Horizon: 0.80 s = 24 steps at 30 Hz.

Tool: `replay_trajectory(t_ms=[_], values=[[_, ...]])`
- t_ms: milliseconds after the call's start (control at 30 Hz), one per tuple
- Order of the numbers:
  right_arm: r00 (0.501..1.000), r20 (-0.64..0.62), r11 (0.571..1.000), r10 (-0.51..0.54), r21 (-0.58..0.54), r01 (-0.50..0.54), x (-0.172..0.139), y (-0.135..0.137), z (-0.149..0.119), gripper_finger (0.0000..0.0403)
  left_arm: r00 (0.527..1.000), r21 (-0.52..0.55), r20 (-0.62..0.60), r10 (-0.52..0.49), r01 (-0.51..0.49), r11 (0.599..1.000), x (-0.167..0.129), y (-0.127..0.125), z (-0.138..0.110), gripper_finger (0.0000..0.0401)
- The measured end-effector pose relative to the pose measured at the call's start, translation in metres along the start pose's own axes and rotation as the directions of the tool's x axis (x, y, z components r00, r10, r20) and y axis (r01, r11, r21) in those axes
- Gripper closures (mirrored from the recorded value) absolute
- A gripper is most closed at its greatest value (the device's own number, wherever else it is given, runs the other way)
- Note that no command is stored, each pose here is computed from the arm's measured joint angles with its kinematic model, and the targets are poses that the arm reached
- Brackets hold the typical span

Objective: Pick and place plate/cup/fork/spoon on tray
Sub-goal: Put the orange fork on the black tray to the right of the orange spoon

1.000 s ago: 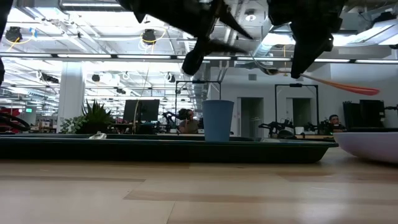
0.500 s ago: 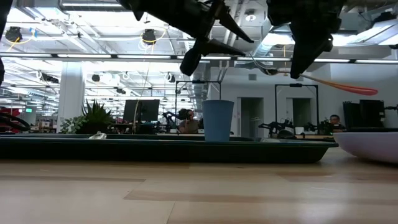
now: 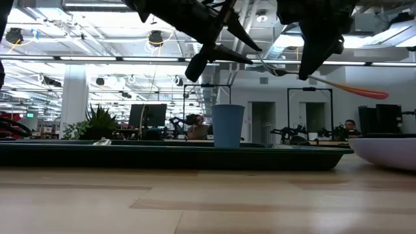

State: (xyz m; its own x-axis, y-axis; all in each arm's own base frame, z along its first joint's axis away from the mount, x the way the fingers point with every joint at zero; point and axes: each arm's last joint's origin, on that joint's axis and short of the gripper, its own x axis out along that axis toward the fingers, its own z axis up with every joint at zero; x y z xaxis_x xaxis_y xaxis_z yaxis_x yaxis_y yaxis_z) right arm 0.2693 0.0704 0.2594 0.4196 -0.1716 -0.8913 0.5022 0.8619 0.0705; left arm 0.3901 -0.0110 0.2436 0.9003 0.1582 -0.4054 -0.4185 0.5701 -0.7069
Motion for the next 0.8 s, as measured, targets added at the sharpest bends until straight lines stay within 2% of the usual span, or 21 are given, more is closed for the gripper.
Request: replay_trajectory(t_ms=[200,533,633,800], values=[[0.999,0.013,0.999,0.044,-0.012,-0.044,-0.0001,0.0032,0.0024,0.0396,1.0,-0.005,-0.01,-0.009,0.009,1.0,0.0006,0.0012,0.0021,0.0303],[0.999,0.017,0.999,0.04,0.001,-0.04,0.001,0.0006,0.0053,0.0396,0.999,-0.02,-0.053,-0.007,0.006,1.0,0.0005,0.0029,0.0001,0.0306],[0.999,0.02,0.999,0.04,0.006,-0.041,0.0014,-0.0002,0.0065,0.0396,0.998,-0.033,-0.067,-0.017,0.015,0.999,0.0004,0.0025,-0.0003,0.0326],[0.999,0.022,0.999,0.044,0.007,-0.044,0.0013,0.0001,0.0067,0.0396,0.999,-0.033,-0.049,-0.004,0.003,0.999,0.0006,0.003,0.0002,0.0383]])
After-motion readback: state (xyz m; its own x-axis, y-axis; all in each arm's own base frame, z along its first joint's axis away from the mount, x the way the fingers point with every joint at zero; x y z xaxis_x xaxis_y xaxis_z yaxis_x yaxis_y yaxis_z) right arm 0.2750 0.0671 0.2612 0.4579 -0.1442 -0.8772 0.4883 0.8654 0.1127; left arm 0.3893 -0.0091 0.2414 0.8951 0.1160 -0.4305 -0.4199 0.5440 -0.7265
